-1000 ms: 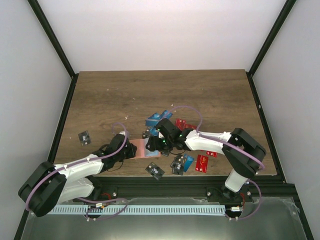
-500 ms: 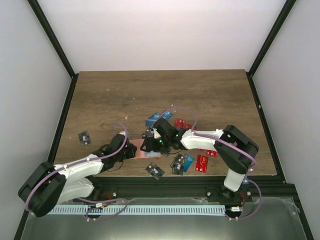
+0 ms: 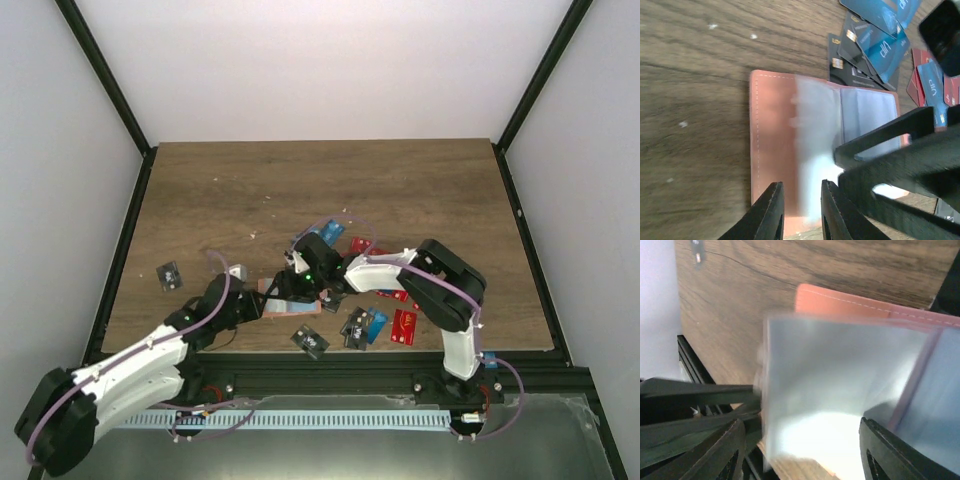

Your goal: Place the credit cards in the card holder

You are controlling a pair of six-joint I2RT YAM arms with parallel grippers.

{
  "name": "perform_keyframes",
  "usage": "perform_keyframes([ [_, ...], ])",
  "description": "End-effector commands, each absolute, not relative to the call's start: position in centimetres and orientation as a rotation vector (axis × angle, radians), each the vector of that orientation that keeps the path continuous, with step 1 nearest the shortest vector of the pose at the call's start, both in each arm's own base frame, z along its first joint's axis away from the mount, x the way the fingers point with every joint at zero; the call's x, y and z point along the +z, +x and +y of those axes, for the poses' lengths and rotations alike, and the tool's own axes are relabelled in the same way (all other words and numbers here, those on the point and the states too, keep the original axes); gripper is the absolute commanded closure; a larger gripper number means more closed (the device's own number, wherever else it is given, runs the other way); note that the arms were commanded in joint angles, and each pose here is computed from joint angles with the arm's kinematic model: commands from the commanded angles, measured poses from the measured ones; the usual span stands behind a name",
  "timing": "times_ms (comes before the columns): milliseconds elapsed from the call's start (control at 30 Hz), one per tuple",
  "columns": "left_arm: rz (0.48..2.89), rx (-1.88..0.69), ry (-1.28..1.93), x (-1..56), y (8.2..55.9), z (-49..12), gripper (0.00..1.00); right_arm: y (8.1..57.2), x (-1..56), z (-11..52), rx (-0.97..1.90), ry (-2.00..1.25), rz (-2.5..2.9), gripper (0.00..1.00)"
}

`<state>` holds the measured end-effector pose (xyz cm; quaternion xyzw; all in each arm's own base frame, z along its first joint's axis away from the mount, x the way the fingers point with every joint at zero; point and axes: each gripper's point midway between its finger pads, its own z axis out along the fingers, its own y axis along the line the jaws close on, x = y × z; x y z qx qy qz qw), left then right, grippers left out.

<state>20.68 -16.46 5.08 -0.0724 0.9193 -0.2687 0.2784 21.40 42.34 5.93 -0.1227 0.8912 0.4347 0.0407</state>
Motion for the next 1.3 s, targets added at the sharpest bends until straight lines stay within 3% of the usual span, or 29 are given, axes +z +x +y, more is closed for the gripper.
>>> perform_keyframes([
  [0, 2.378, -0.785, -0.270, 7.1, 20.5, -15.9, 0.77, 21.4, 5.4, 44.7, 1.426, -0.389, 2.723, 0.37],
  [233, 2.319, -0.798, -0.277, 8.2, 20.6, -15.4, 0.74, 21.2, 3.0, 43.9, 1.378, -0.343, 2.791, 0.38],
  [700, 2.384, -0.840, -0.100, 8.0, 21.0, -18.2, 0.75, 20.2, 9.3, 41.6, 1.321, -0.422, 2.691, 0.40],
  [1267, 2.457, -0.722, -0.040, 6.0, 21.4, -18.0, 0.75, 15.5, 9.5, 35.4, 1.115, -0.206, 2.766, 0.41],
])
